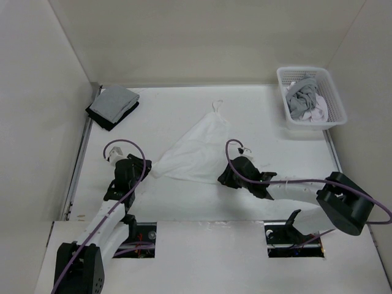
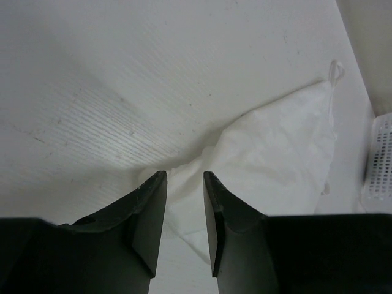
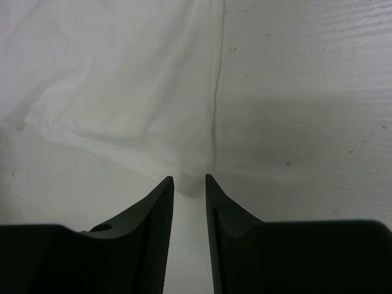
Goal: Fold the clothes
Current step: Flatten the tank top out
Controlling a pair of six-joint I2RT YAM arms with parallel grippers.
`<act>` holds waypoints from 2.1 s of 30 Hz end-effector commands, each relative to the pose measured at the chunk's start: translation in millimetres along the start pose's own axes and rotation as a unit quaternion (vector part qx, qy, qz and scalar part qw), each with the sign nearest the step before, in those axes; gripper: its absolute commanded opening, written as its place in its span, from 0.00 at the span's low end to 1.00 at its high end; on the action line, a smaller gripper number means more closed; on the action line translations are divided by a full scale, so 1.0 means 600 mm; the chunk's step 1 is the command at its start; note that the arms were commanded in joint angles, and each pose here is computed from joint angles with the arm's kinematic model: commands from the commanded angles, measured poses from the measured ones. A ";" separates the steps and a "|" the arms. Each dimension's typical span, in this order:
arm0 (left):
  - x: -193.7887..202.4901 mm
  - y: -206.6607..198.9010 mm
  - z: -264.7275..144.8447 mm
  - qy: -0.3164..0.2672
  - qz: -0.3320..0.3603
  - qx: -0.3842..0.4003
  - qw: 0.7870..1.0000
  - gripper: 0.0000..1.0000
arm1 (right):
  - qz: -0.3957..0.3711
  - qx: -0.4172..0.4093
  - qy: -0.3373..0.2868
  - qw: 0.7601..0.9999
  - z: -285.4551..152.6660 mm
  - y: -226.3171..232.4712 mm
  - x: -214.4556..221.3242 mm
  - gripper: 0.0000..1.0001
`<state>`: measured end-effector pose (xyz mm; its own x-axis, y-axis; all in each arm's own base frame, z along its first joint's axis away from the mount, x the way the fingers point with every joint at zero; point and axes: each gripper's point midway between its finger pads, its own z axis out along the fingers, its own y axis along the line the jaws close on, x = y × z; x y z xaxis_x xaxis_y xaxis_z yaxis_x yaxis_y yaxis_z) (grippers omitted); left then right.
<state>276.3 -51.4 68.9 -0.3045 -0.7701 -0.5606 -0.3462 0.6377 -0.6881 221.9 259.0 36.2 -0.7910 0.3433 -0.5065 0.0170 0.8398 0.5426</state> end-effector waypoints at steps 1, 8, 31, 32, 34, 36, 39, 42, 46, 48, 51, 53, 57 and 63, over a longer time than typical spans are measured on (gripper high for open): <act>-0.012 0.004 -0.001 -0.016 0.016 -0.002 1.000 0.29 | 0.030 -0.009 -0.013 0.999 0.002 0.010 -0.004 0.31; -0.016 0.011 0.004 -0.019 0.031 -0.014 0.999 0.31 | 0.033 0.008 0.002 0.999 0.011 -0.001 0.013 0.34; 0.108 -0.114 -0.015 0.114 0.208 0.081 0.968 0.55 | 0.015 0.028 -0.090 0.995 -0.149 -0.070 -0.080 0.07; 0.130 -0.120 -0.013 0.132 0.226 0.085 0.961 0.55 | 0.018 0.031 -0.095 0.995 -0.148 -0.076 -0.082 0.07; 0.166 -0.130 -0.010 0.161 0.252 0.090 0.950 0.53 | 0.022 0.028 -0.101 0.994 -0.147 -0.077 -0.086 0.07; 0.188 -0.132 -0.004 0.174 0.269 0.086 0.943 0.49 | 0.022 0.019 -0.105 0.994 -0.147 -0.070 -0.091 0.07; 0.192 -0.127 0.009 0.168 0.282 0.067 0.942 0.44 | 0.017 0.007 -0.109 0.994 -0.145 -0.059 -0.095 0.07; 0.178 -0.120 0.022 0.140 0.296 0.042 0.944 0.43 | 0.016 -0.001 -0.115 0.993 -0.145 -0.050 -0.102 0.07; 0.174 -0.120 0.038 0.118 0.305 0.032 0.944 0.43 | 0.009 -0.007 -0.118 0.993 -0.143 -0.043 -0.108 0.07; 0.184 -0.126 0.048 0.123 0.306 0.040 0.943 0.35 | 0.009 -0.011 -0.122 0.992 -0.141 -0.040 -0.112 0.07; 0.201 -0.136 0.060 0.144 0.290 0.058 0.944 0.12 | 0.007 -0.018 -0.133 0.991 -0.143 -0.032 -0.126 0.07; 0.196 -0.145 0.061 0.142 0.270 0.066 0.950 0.04 | 0.001 -0.026 -0.142 0.989 -0.147 -0.021 -0.138 0.06; 0.145 -0.209 0.011 0.103 0.235 0.119 0.959 0.02 | -0.018 -0.042 -0.168 0.985 -0.176 0.004 -0.168 0.06; 0.047 -0.269 -0.131 0.049 0.182 0.167 0.968 0.02 | -0.031 -0.109 -0.204 0.972 -0.297 0.051 -0.186 0.05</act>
<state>269.6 -185.8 161.7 -0.4844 -0.4188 -0.7681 0.1177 0.8388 -0.5315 214.9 177.1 175.5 -0.5483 0.4422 -0.7098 -0.1045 0.8058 0.5828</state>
